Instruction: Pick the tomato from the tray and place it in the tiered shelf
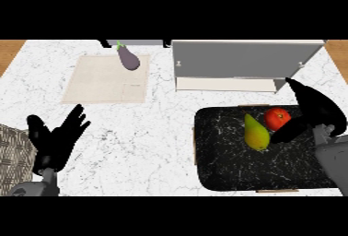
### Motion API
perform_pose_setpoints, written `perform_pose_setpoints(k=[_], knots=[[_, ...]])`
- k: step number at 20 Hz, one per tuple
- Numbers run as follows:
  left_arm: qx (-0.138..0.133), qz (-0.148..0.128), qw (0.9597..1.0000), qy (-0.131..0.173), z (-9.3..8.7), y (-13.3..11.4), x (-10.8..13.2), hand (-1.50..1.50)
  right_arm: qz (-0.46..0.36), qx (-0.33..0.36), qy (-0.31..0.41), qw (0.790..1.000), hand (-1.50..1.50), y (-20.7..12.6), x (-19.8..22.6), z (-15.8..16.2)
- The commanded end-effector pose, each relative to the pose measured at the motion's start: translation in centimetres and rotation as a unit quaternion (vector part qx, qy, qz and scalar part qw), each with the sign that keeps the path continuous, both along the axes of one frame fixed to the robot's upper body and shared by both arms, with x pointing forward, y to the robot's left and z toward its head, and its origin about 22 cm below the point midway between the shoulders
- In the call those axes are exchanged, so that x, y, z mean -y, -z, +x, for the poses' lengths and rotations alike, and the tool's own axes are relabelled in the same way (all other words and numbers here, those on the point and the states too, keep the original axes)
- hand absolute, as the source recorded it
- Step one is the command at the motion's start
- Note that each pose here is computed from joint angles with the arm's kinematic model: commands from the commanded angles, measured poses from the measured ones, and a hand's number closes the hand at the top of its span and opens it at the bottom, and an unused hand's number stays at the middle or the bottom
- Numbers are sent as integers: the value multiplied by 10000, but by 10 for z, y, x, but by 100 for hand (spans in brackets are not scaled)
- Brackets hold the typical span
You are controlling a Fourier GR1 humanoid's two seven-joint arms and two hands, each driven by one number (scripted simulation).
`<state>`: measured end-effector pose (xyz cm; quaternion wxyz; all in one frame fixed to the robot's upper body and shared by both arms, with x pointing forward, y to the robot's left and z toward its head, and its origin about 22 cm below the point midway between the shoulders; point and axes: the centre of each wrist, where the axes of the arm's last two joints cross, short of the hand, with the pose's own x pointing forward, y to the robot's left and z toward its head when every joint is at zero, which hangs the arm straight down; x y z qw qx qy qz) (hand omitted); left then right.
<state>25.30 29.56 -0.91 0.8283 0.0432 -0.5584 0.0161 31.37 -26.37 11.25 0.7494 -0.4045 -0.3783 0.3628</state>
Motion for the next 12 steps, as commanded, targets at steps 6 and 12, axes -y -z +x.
perform_pose_setpoints(k=[6,12], knots=[[-396,-53,9992,-80,3,30,-1,0,129,277,-105,9995,-150,27,-6,18],[-348,-58,9993,-157,-1,23,-2,0,101,350,-222,9991,-150,58,1,3]])
